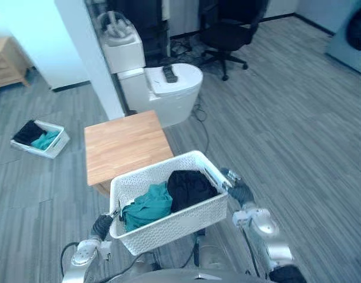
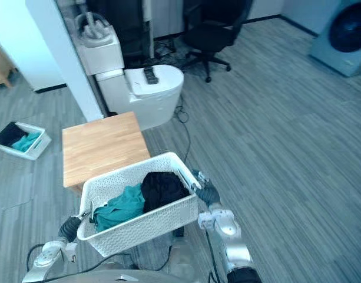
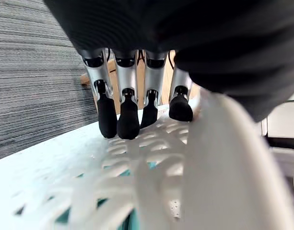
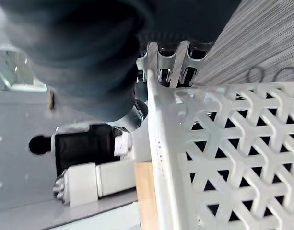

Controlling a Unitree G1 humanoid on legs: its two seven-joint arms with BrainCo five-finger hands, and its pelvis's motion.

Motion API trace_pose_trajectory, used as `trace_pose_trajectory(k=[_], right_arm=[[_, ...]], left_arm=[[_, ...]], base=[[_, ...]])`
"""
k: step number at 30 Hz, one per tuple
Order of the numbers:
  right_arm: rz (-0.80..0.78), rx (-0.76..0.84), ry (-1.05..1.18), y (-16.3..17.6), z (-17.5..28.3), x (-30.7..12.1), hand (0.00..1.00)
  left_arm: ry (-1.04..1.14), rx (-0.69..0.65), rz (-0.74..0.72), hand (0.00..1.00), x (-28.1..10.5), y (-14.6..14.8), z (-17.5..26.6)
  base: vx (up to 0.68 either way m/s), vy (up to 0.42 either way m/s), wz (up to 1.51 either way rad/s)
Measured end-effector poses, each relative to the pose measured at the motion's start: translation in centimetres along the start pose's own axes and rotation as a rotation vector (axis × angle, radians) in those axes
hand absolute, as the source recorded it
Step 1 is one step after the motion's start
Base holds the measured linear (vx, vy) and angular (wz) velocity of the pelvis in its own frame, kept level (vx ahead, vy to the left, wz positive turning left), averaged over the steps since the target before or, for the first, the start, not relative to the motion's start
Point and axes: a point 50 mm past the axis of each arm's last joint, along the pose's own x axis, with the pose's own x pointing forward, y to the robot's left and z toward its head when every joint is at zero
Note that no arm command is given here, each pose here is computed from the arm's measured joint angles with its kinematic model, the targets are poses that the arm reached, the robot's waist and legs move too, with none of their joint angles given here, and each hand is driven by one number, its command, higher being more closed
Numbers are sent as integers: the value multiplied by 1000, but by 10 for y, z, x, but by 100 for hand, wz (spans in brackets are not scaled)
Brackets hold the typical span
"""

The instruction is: Pick up the laundry basket with both hands and put the clothes into the washing machine.

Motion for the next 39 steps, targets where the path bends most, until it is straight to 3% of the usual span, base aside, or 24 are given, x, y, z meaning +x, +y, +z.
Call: trace_pose_trajectory(k=[4, 13, 19, 23, 29, 39], right_arm=[[-4, -4, 10, -2, -1, 0, 100], [36, -34, -58, 4, 25, 37, 100], [-37, -34, -15, -15, 10, 18, 100], [-42, -18, -17, -11, 4, 5, 100], [-46, 3, -123, -11, 27, 8, 100], [-51, 65, -78, -1, 13, 10, 100]], left_arm=[[-36, 24, -1, 100, 8, -2, 13], [-30, -85, 47, 100, 9, -5, 8], [10, -61, -8, 100, 20, -22, 6], [26, -70, 13, 100, 16, -17, 0], [14, -123, -11, 100, 8, -24, -5], [-23, -176, 62, 100, 4, -16, -2]], base=[[-109, 4, -100], [-142, -148, -141], [9, -197, -73], [8, -114, -79], [99, 76, -75], [431, 236, -41]])
